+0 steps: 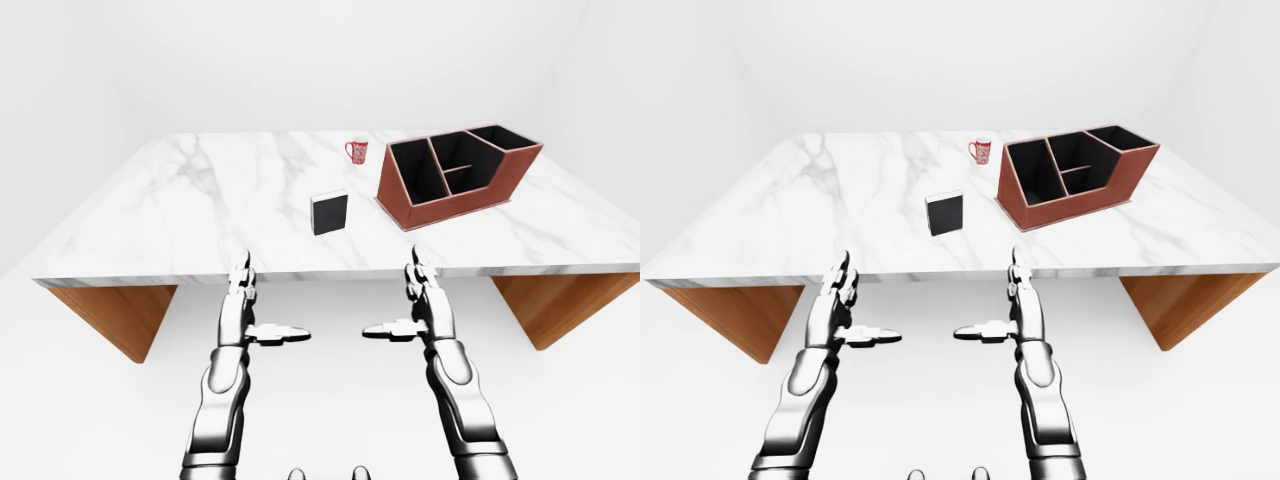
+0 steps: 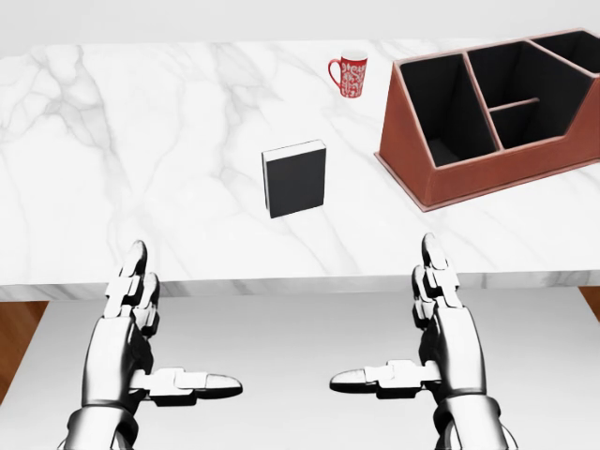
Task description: Pick up the book and place it in the left compartment of the caddy.
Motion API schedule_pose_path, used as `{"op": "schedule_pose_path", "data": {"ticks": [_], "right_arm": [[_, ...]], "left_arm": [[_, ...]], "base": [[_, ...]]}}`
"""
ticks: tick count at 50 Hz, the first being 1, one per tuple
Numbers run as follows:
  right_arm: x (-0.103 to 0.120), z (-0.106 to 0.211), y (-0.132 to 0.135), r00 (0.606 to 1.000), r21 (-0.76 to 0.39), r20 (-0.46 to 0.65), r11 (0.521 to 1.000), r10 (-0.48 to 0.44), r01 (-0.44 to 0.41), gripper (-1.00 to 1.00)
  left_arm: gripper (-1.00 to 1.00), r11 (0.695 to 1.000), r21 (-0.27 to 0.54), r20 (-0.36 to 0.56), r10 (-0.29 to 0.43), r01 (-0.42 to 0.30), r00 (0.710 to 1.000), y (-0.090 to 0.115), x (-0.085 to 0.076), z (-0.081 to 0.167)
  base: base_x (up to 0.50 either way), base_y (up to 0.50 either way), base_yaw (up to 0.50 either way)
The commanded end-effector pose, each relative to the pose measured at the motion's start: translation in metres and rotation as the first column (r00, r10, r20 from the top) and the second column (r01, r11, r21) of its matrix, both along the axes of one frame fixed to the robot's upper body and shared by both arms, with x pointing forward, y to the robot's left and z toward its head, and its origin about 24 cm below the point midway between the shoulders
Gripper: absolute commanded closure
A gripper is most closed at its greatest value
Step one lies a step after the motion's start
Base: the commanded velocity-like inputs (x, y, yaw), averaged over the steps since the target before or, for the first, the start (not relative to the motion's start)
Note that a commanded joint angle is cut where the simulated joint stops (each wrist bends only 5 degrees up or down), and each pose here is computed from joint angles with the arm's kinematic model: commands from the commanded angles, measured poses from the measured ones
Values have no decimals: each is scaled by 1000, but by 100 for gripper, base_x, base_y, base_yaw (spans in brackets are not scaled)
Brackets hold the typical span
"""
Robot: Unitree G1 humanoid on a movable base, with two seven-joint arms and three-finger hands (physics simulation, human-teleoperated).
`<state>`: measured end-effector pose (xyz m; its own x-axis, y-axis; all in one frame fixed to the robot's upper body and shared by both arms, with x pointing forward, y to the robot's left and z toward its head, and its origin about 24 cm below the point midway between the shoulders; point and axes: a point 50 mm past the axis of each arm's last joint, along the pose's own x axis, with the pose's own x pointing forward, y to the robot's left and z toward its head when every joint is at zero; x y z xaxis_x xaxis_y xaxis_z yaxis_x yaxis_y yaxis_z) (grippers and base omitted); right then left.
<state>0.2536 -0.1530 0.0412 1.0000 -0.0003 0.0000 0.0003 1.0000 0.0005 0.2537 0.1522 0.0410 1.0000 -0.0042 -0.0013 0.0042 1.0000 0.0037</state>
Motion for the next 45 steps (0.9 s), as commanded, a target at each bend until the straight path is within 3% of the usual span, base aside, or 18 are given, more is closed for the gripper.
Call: {"op": "schedule_pose_path", "data": {"ticks": [1, 22, 27, 34, 45], "right_arm": [[-1, 0, -7, 1000, -1, 3, 1000, -2, 2, -100], [-7, 13, -14, 999, 7, 36, 999, -33, 32, -100], [-10, 25, -22, 995, 32, 75, 997, -66, 64, -100], [-26, 68, -40, 963, 73, 242, 992, -117, 102, -100], [-40, 82, -65, 936, 22, 297, 982, -188, 190, -100]], "left_arm": [[-100, 1000, 11, 1, -16, 16, 1000, 5, 0, 1], [-100, 1000, -4, 11, -11, 11, 1000, 7, -1, 0], [-100, 1000, -3, 16, -12, 12, 1000, 6, -3, 2], [-100, 1000, -8, 17, 4, -4, 1000, 8, -3, 3], [-100, 1000, 1, 21, 3, -3, 1000, 7, -3, 3]], "base": [[0, 0, 0], [0, 0, 0], [0, 0, 0], [0, 0, 0], [0, 0, 0]]}}
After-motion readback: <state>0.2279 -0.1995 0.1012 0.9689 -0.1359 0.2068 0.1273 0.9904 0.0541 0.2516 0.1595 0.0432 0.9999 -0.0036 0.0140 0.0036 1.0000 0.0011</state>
